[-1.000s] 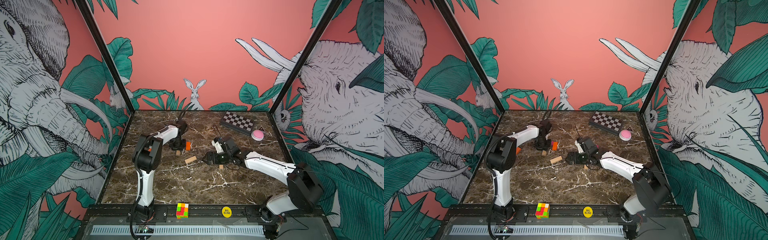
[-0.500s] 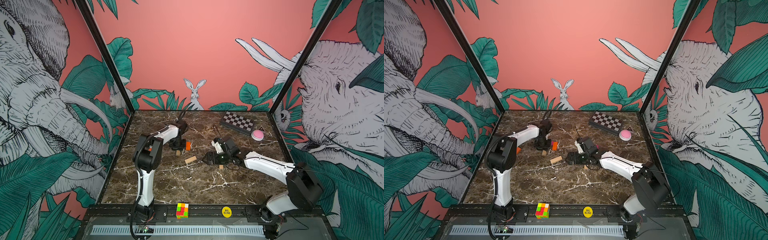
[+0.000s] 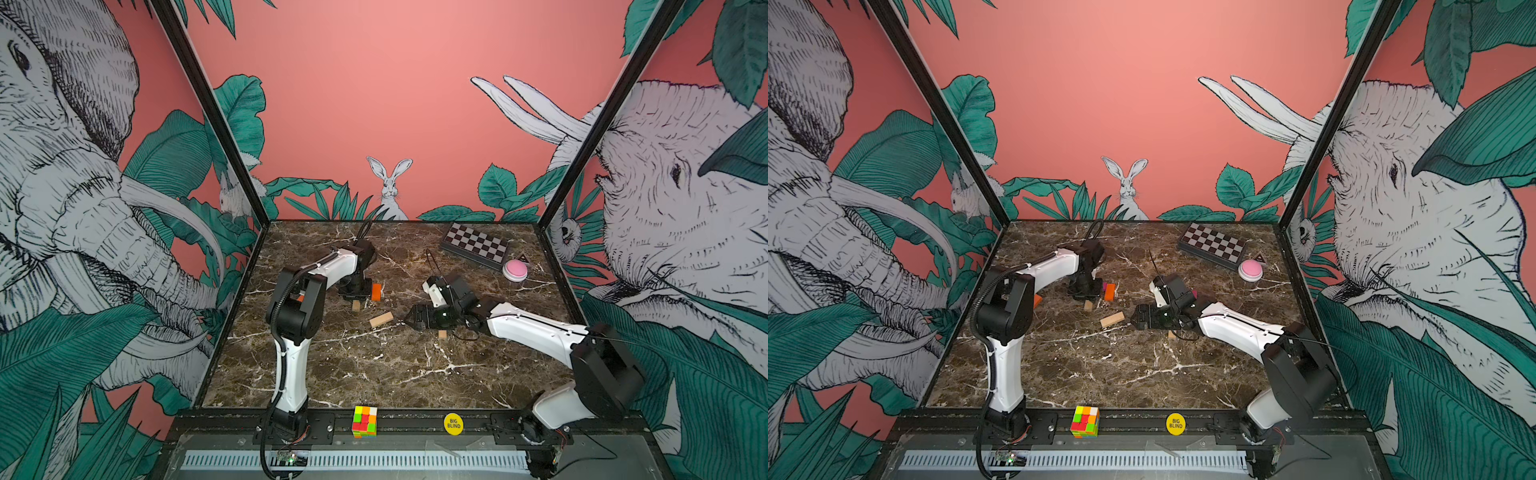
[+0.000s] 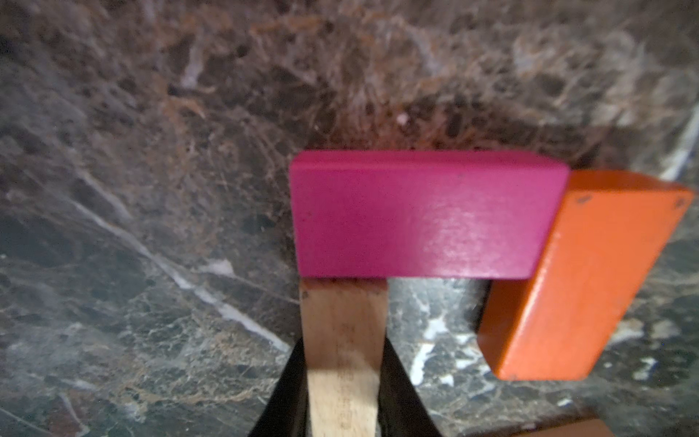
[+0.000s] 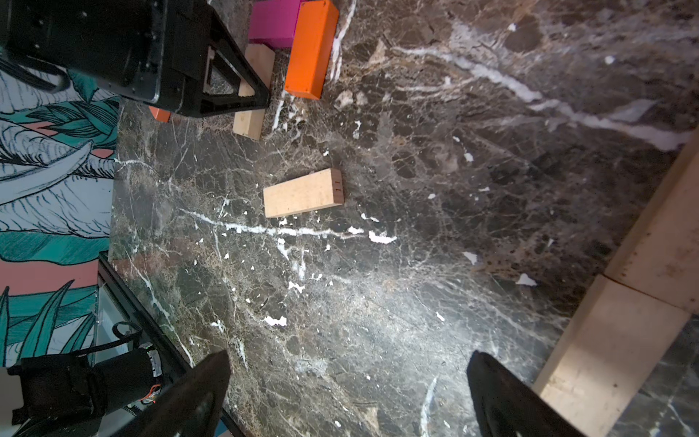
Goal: Assemble the letter p with building blocks
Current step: Assemble the building block at the center of the board.
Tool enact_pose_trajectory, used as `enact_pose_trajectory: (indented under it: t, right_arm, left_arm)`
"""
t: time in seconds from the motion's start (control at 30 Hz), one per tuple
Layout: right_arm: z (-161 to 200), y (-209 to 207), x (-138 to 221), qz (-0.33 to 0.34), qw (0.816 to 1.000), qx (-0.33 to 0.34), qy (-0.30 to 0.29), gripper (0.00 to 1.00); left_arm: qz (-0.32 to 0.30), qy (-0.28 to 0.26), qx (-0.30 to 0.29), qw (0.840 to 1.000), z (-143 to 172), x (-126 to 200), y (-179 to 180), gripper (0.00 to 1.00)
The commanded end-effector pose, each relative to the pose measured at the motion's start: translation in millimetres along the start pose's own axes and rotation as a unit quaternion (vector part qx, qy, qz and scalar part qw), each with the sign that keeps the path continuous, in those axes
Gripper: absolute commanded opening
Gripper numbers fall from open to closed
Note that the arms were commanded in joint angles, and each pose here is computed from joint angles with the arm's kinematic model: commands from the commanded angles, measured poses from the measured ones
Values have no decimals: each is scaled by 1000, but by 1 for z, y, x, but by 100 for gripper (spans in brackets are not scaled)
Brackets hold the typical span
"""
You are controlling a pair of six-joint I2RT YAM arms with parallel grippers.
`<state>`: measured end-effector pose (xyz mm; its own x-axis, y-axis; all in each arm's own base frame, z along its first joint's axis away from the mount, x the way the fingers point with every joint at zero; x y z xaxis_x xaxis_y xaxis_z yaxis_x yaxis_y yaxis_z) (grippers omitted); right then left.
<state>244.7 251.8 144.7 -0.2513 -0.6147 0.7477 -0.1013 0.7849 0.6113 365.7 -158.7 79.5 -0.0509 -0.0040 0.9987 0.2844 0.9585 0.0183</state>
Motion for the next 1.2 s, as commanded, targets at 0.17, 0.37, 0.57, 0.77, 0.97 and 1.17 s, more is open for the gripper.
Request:
enact_pose_trajectory:
  t: [0.17, 0.37, 0.57, 0.77, 0.97, 1.17]
  right_arm:
    - [-6, 6, 2, -11, 1000, 4, -12, 98]
    - [-6, 5, 3, -9, 1000, 4, -13, 98]
    - [-6, 5, 4, -8, 1000, 5, -14, 98]
    - [-6, 5, 3, -8, 1000, 4, -13, 98]
    - [-6, 5, 2, -9, 1000, 4, -14, 98]
    - [-6, 5, 1, -10, 1000, 2, -12, 98]
  left_arm:
    - [-12, 38, -12, 999, 8, -36, 0, 3]
    - [-5, 36, -17, 999, 7, -35, -3, 2]
    - [-14, 32, -22, 999, 10, -28, 0, 2]
    - [-6, 37, -17, 999, 11, -32, -2, 2]
    - [-4, 35, -7, 999, 10, -33, -2, 2]
    - [-3, 36, -2, 999, 9, -34, -3, 2]
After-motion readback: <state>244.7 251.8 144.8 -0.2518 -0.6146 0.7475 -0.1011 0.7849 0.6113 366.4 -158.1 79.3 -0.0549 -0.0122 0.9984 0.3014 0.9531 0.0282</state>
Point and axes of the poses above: each gripper's point midway between its finger pads, its own x axis back along the fingers, its own y axis along the line the jaws close on, z = x × y, the point moved 6 cm from there along x, back along the fingers, and after that the axes turned 12 degrees about -x, right-handed, at the moved point
